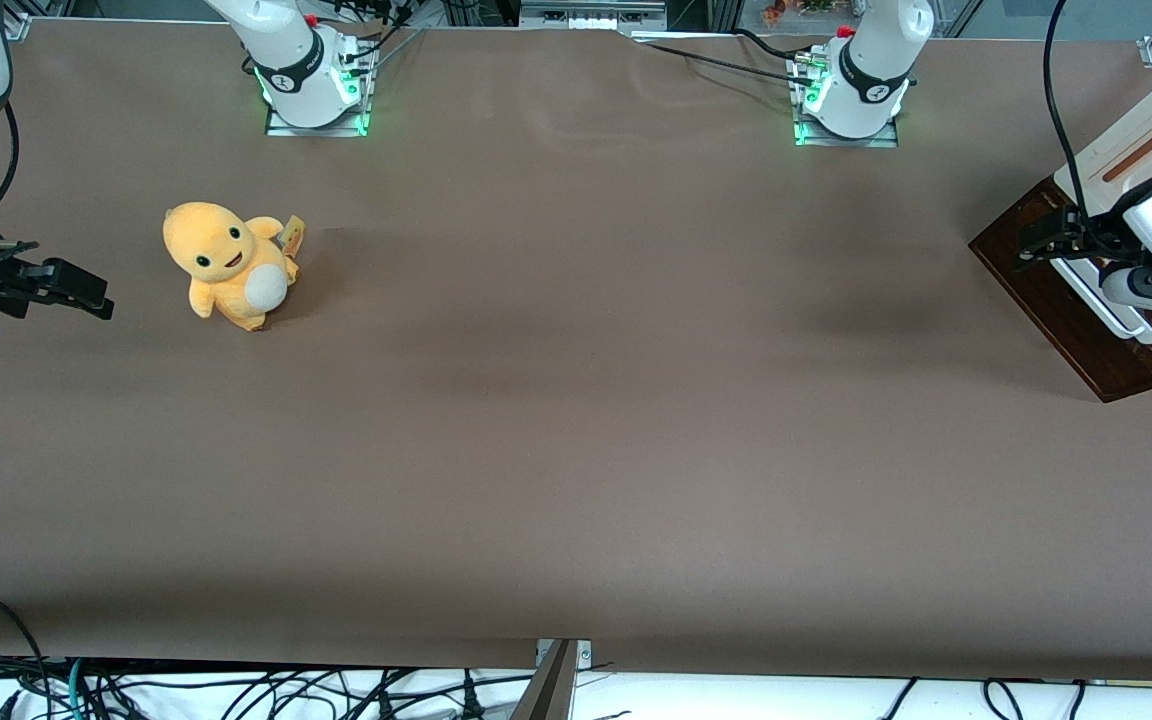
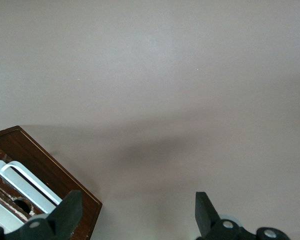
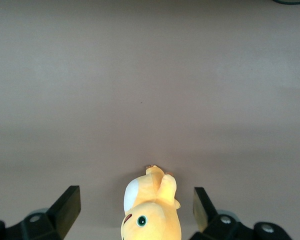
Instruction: Open lower drawer with left arm only
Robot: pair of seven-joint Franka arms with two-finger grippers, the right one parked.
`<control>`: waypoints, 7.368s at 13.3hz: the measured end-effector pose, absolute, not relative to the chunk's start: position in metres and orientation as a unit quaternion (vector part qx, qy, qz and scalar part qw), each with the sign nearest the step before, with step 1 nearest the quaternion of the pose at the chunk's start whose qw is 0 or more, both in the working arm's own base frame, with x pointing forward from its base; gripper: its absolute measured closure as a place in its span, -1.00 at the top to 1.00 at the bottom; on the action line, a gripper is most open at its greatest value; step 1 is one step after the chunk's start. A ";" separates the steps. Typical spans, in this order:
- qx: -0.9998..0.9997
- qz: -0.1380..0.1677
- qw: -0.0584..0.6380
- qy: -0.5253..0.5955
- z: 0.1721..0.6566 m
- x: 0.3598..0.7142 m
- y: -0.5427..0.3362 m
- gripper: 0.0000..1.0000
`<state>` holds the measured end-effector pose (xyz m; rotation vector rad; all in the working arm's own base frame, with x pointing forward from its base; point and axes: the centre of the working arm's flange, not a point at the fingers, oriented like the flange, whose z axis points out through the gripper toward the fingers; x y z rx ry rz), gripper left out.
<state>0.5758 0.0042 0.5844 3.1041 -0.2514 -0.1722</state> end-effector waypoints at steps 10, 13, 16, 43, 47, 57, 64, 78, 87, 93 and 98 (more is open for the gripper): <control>0.995 -0.057 0.011 -0.080 0.584 0.575 0.005 1.00; 0.995 -0.057 0.011 -0.079 0.584 0.575 0.006 1.00; 0.995 -0.057 0.011 -0.079 0.584 0.575 0.006 1.00; 0.949 -0.209 -0.102 0.214 0.375 0.586 0.194 1.00; 0.939 -0.172 -0.150 0.259 0.342 0.580 0.186 1.00; 0.914 -0.112 -0.216 0.326 0.294 0.547 0.177 1.00; 0.899 -0.104 -0.249 0.346 0.278 0.540 0.182 1.00; 0.884 -0.080 -0.249 0.388 0.261 0.551 0.153 1.00; 0.884 -0.060 -0.249 0.391 0.263 0.560 0.122 1.00; 0.882 -0.048 -0.250 0.396 0.265 0.567 0.102 1.00; 0.884 -0.041 -0.249 0.393 0.268 0.572 0.091 1.00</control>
